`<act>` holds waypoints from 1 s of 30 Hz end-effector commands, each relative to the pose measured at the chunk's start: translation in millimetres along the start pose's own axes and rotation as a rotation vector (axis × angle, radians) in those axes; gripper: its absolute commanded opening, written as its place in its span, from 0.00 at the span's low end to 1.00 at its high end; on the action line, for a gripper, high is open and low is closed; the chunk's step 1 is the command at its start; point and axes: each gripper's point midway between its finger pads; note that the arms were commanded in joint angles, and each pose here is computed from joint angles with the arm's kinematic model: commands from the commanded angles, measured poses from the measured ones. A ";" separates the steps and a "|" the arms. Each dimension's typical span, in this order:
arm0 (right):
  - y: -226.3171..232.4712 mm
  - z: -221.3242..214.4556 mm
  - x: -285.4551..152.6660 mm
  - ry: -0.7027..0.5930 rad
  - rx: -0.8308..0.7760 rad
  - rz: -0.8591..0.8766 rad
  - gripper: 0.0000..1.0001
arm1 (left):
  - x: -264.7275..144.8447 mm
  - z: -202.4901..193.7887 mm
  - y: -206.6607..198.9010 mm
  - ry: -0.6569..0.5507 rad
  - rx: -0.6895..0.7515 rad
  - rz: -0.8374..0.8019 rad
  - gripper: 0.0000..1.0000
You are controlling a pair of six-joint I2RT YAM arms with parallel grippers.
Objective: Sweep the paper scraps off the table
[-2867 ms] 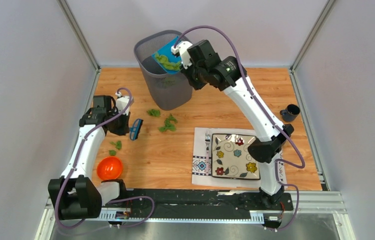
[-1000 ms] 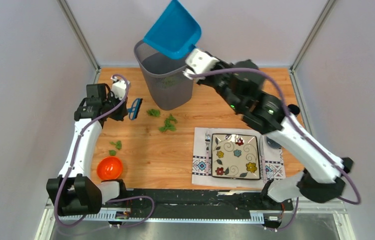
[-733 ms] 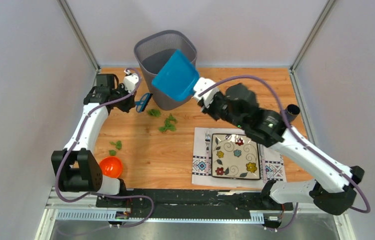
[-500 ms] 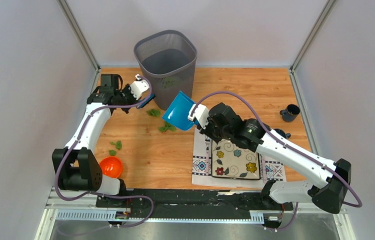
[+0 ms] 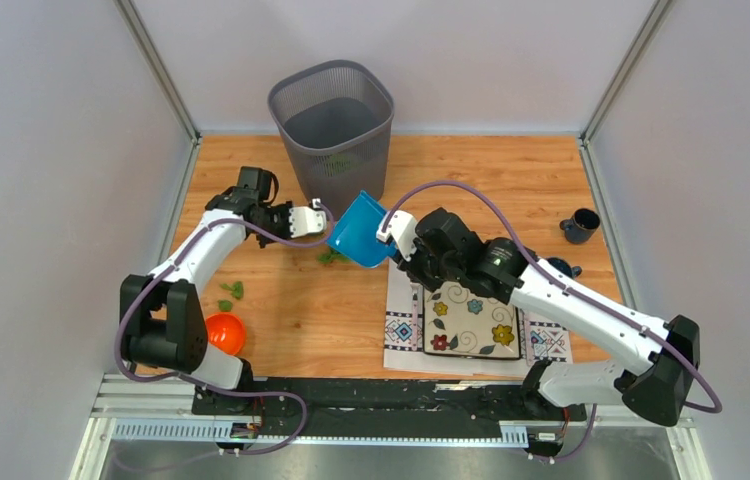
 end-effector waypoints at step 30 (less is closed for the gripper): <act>54.6 -99.8 96.3 0.612 -0.080 0.048 0.00 | -103.8 2.8 -63.8 0.137 -0.714 -0.030 0.00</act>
Point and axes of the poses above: each gripper's point midway between its finger pads, its own x axis out along the fingers, its own y axis along the line the jaws close on, z = x × y, and after that the axes turned 11 degrees about x, right-handed
